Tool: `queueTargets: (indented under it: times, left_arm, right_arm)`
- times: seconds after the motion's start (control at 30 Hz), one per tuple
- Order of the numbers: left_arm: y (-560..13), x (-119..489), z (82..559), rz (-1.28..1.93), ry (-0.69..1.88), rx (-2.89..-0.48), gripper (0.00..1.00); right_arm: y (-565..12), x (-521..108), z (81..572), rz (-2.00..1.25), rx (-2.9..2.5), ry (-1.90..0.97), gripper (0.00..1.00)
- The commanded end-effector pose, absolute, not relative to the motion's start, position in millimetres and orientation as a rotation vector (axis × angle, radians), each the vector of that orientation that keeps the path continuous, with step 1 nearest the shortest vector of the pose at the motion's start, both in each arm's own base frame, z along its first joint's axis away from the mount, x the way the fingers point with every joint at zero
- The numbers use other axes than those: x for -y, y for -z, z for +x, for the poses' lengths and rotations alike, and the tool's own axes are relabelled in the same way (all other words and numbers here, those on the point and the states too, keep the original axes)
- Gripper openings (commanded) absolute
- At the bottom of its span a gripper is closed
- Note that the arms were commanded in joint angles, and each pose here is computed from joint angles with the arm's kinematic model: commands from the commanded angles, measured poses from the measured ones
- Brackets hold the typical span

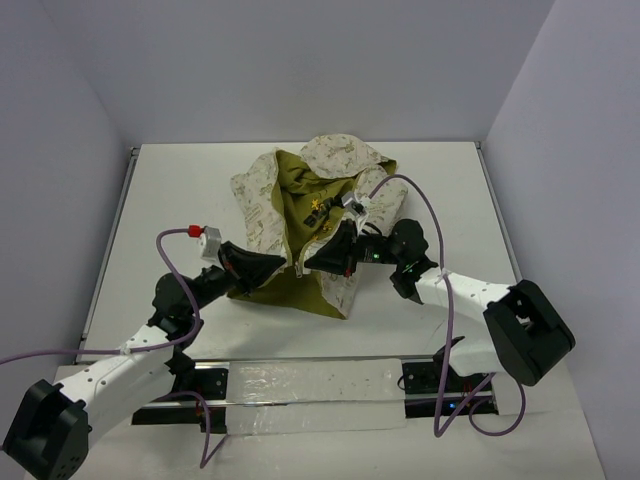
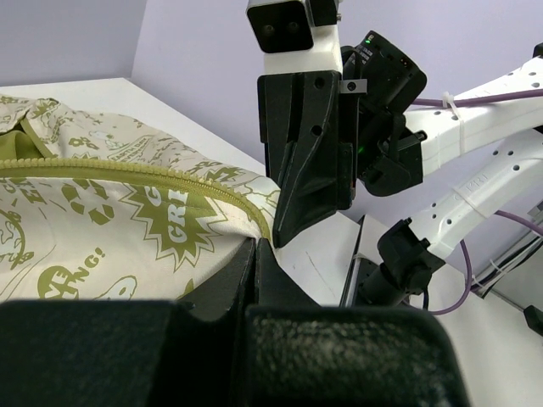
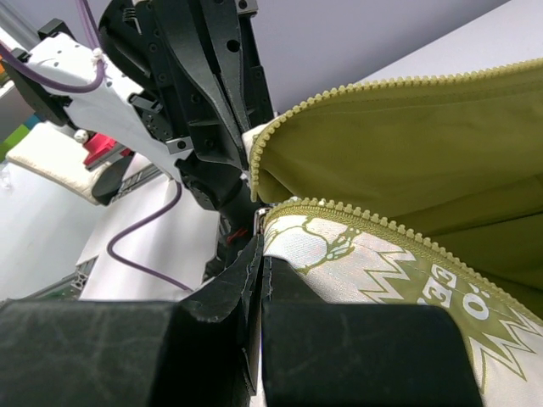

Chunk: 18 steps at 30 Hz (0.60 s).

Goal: Zip up the jacket

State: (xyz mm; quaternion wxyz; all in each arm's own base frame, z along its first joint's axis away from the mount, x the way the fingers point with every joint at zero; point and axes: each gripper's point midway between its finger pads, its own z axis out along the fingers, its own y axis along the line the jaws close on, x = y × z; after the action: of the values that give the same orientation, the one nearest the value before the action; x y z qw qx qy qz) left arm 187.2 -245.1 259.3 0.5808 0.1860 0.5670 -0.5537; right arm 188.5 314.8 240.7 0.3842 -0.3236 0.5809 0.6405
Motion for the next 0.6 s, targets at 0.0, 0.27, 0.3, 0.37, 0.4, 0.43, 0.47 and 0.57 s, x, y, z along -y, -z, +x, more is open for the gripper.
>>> queueTargets:
  times: [0.0,0.27,0.3,0.37,0.4,0.43,0.47,0.57]
  left_arm:
    - [-276.4,245.2,184.5,0.445,1.290,-1.250,0.00]
    - [-277.1,247.3,184.0,0.447,1.293,-1.250,0.00]
    - [-276.8,247.7,183.5,0.451,1.294,-1.251,0.00]
    - [-276.5,248.0,183.5,0.450,1.294,-1.252,0.00]
    - [-276.7,248.1,183.7,0.449,1.294,-1.253,0.00]
    - [-275.9,248.6,183.5,0.451,1.295,-1.256,0.00]
    - [-276.0,248.8,183.2,0.455,1.295,-1.256,0.00]
    - [-276.2,249.7,181.5,0.461,1.299,-1.254,0.00]
  right_arm:
    - [-272.6,-316.8,185.5,-0.891,-1.325,-1.637,0.00]
    - [-275.0,-317.4,184.0,-0.895,-1.312,-1.657,0.00]
    - [-275.5,-317.3,184.6,-0.895,-1.309,-1.656,0.00]
    - [-275.6,-317.9,184.7,-0.895,-1.307,-1.658,0.00]
    - [-275.9,-318.1,184.7,-0.896,-1.307,-1.660,0.00]
    - [-276.2,-318.2,184.7,-0.897,-1.307,-1.662,0.00]
    - [-275.7,-318.6,184.4,-0.898,-1.308,-1.665,0.00]
    - [-273.8,-318.5,185.1,-0.895,-1.312,-1.664,0.00]
